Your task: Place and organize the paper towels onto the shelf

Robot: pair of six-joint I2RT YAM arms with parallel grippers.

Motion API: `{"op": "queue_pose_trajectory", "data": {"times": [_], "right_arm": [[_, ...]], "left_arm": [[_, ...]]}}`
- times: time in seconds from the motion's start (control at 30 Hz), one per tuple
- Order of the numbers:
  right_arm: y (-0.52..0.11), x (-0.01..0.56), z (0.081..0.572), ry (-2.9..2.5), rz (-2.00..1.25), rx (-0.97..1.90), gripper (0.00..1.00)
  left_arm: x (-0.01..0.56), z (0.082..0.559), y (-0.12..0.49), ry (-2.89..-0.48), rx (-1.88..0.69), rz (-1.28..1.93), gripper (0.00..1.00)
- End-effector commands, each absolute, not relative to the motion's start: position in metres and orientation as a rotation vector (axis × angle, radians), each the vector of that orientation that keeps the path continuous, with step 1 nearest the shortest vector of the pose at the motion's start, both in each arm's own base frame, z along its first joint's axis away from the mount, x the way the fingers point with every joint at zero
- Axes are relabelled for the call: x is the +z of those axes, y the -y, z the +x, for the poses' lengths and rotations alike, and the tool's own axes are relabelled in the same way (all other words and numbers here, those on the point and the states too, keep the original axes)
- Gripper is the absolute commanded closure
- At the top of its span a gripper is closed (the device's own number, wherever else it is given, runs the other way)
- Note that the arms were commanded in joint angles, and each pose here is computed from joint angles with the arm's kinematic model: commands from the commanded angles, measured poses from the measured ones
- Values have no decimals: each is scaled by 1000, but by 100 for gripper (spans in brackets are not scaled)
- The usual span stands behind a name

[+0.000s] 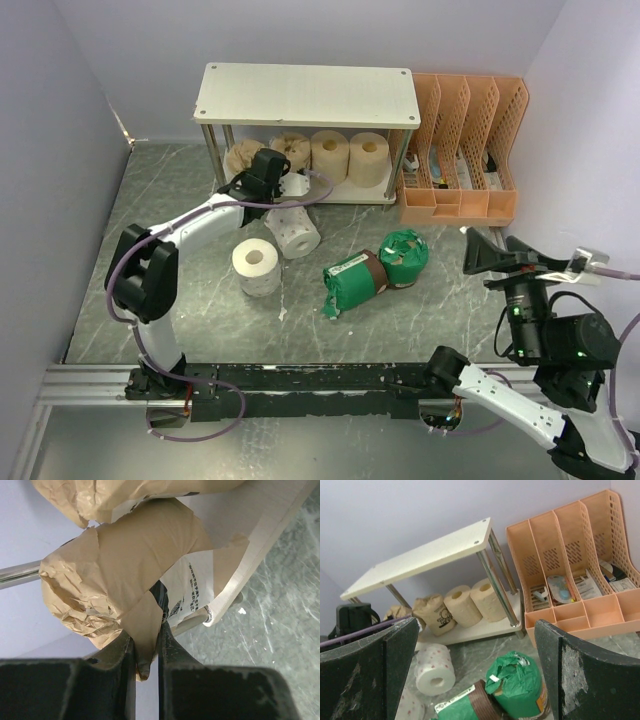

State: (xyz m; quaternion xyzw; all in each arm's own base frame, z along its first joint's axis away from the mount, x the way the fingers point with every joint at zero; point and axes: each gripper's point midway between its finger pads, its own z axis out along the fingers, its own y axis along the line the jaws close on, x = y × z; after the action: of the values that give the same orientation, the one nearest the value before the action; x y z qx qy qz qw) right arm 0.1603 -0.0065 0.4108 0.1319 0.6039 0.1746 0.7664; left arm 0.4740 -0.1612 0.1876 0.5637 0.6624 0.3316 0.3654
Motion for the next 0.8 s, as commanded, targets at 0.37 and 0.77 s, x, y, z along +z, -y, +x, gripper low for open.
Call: {"op": "queue_pose_trajectory", "data": {"times": [0.37,0.77], "right_arm": [[-43,376,181,-1407,78,334,0],[-79,344,196,-1504,-69,292,0]], "left_arm": [[218,496,172,-1642,1016,1287,93],[227,482,181,-1615,1038,1247,93]]}}
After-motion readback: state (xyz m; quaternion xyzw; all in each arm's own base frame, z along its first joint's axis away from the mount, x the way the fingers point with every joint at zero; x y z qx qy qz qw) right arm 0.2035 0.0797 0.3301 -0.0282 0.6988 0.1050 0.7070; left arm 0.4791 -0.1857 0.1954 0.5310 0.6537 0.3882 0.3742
